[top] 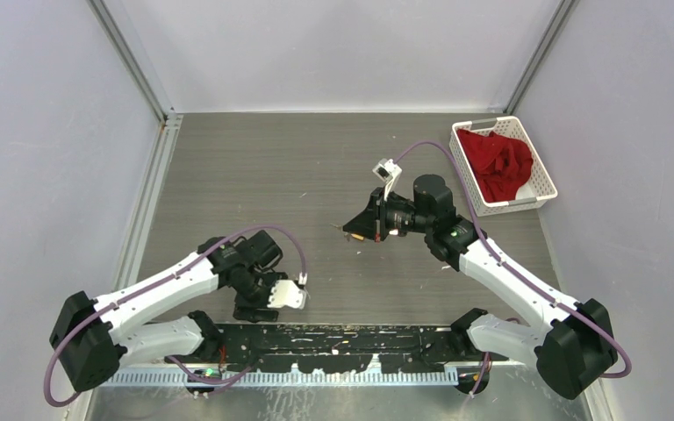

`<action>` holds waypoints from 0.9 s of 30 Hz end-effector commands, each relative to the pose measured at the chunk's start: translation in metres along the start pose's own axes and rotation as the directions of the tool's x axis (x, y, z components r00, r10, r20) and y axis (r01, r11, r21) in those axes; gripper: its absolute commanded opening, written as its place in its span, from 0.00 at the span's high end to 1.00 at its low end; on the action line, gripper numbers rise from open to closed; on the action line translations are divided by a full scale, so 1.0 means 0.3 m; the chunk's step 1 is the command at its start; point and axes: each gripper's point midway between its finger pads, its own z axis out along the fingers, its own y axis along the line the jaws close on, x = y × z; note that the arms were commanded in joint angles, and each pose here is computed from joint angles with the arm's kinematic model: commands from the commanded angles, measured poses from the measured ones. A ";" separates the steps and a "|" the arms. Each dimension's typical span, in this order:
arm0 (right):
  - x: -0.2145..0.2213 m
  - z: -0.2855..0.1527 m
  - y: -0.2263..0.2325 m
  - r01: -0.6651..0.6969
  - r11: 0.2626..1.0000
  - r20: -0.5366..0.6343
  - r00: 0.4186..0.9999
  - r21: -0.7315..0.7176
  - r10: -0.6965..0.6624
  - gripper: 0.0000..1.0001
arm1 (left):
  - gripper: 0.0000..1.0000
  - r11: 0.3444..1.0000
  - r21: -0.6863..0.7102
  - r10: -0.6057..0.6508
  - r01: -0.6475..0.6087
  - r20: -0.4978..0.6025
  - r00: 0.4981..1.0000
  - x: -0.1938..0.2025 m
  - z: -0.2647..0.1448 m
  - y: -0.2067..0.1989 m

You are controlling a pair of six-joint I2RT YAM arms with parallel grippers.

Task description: Unlock with the key

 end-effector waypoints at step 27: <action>-0.078 -0.016 -0.009 0.027 0.999 0.065 0.997 0.034 -0.029 0.99 | 0.51 0.938 0.047 0.346 -0.344 -0.219 0.912 0.082 0.091 0.083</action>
